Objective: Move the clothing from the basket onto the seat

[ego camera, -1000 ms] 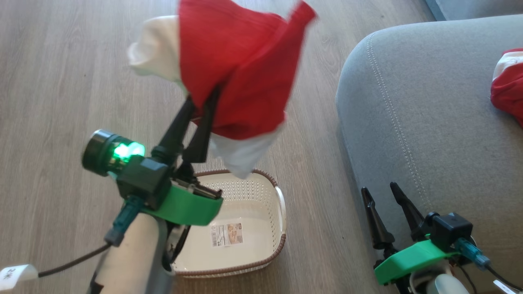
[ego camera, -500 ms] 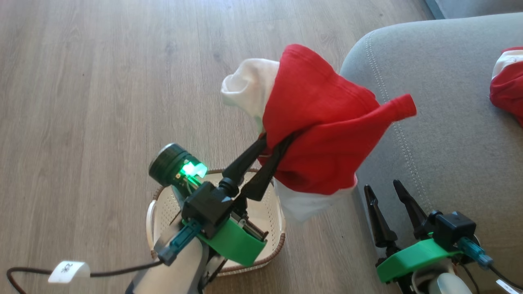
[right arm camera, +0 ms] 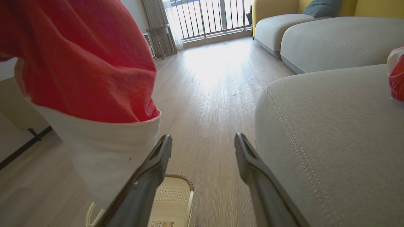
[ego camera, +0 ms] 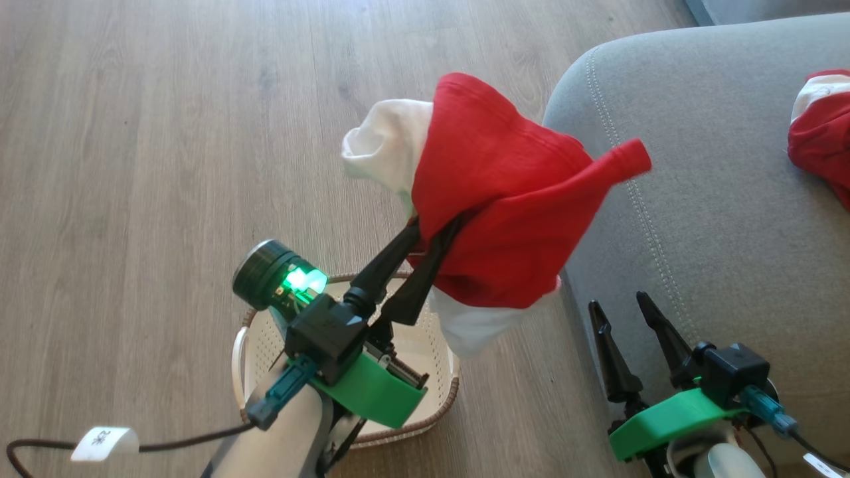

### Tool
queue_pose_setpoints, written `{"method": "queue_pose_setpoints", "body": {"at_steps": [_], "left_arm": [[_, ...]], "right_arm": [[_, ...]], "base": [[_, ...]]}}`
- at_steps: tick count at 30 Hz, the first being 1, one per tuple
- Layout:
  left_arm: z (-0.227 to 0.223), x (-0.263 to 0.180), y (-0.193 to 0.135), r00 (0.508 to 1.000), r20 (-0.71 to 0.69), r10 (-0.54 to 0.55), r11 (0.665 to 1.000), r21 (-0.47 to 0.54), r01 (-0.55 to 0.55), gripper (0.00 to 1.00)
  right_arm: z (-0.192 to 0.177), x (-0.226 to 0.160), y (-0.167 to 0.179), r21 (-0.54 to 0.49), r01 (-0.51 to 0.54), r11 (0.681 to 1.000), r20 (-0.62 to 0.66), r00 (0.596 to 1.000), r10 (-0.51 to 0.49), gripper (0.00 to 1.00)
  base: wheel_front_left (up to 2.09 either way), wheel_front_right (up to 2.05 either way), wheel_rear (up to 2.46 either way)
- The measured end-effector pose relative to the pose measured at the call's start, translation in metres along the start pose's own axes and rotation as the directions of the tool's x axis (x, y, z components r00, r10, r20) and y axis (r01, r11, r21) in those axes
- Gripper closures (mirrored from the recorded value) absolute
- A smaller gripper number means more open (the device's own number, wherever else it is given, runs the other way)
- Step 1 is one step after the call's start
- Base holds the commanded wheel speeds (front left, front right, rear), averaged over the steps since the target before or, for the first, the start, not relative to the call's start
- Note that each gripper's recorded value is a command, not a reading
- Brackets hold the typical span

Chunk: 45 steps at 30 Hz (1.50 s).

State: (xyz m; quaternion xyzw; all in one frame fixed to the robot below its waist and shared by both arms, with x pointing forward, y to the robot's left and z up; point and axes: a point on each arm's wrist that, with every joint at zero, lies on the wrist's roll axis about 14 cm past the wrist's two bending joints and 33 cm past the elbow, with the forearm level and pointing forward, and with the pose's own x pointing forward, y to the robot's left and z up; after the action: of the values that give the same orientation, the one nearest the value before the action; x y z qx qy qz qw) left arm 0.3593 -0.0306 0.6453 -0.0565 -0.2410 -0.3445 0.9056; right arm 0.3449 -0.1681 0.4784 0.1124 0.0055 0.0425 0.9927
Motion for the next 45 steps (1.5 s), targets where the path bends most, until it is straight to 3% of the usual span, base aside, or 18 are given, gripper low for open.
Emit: {"method": "queue_pose_setpoints", "body": {"at_steps": [8, 16, 23, 45], "left_arm": [[-0.006, -0.001, 0.015, 0.999, -0.015, 0.042, 0.999, 0.007, -0.042, 1.0], [-0.014, -0.002, 0.027, 0.997, -0.035, 0.067, 0.998, 0.02, -0.066, 1.0], [-0.016, -0.003, 0.033, 0.996, -0.039, 0.078, 0.997, 0.023, -0.077, 1.0], [-0.006, -0.007, -0.012, 0.998, -0.031, -0.05, 0.999, 0.004, 0.05, 1.0]], "right_arm": [[0.012, 0.003, 0.005, -0.039, -0.033, 0.999, 0.032, 0.999, 0.035, 0.0], [0.038, 0.002, 0.035, -0.179, -0.188, 0.966, 0.076, 0.976, 0.204, 0.0], [0.038, -0.009, 0.067, -0.327, -0.333, 0.884, 0.039, 0.93, 0.365, 0.0], [0.04, 0.002, 0.078, -0.423, -0.37, 0.827, 0.026, 0.907, 0.42, 0.0]], "base": [[0.0, 0.0, 0.0], [0.0, 0.0, 0.0], [0.0, 0.0, 0.0], [0.0, 0.0, 0.0]]}}
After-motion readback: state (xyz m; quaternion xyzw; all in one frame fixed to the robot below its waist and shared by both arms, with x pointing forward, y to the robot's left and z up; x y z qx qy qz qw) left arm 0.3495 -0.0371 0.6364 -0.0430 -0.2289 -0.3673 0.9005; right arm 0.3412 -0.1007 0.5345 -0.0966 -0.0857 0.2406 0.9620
